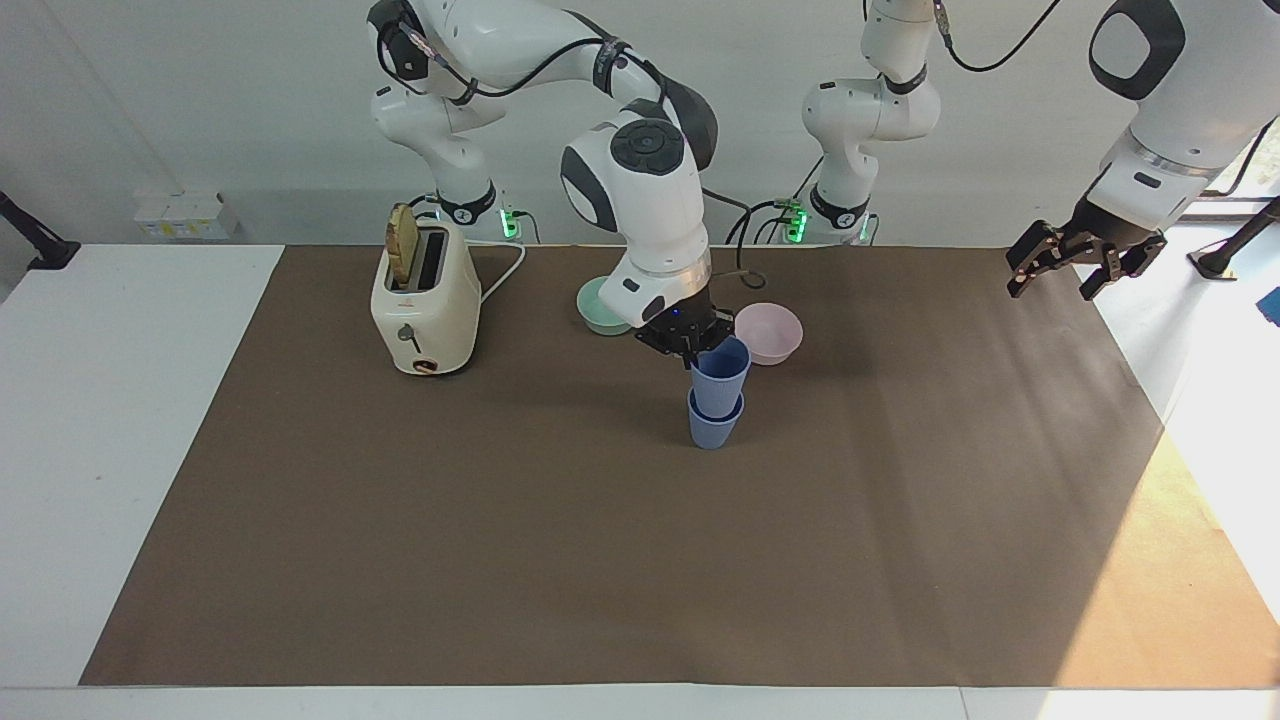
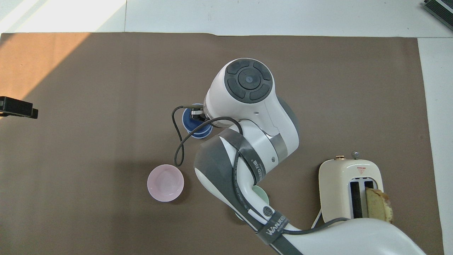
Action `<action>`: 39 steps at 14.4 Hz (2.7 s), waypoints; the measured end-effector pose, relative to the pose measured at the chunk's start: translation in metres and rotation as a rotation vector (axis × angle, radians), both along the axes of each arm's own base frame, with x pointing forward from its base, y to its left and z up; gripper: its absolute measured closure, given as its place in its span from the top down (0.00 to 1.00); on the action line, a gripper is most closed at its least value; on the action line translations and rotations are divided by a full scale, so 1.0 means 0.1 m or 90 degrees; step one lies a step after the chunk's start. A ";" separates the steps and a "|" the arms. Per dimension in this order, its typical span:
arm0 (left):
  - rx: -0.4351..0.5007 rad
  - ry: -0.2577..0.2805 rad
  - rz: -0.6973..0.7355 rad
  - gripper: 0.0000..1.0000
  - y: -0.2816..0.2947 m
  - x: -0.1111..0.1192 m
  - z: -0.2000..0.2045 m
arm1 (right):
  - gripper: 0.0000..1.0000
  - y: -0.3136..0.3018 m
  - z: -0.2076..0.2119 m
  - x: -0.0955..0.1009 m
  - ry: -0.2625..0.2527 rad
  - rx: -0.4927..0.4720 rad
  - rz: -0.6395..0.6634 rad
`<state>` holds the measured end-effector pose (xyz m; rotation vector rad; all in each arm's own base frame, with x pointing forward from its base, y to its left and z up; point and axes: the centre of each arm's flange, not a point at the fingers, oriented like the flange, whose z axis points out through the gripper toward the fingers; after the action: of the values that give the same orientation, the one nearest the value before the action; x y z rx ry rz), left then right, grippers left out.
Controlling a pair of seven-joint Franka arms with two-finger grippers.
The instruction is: Stack blue cups with both arms
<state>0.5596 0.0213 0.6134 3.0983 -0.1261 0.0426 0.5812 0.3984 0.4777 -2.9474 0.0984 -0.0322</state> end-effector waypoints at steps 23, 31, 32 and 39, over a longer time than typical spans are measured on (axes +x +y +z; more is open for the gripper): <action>0.000 0.000 0.000 1.00 0.00 0.00 0.00 | 1.00 -2.25 1.02 0.43 0.019 -0.120 0.013; 0.000 0.000 0.000 1.00 0.00 0.00 0.00 | 1.00 -3.97 1.68 0.17 0.016 -0.137 0.007; 0.000 0.000 0.000 1.00 0.00 0.00 0.00 | 1.00 -4.02 1.63 0.18 0.017 -0.138 0.008; 0.000 0.000 0.000 1.00 0.00 0.00 0.00 | 1.00 -3.89 1.45 0.11 0.008 -0.143 0.020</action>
<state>0.5596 0.0213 0.6134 3.0983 -0.1261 0.0426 0.5926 0.0091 0.6228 -3.1736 0.0544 -0.0216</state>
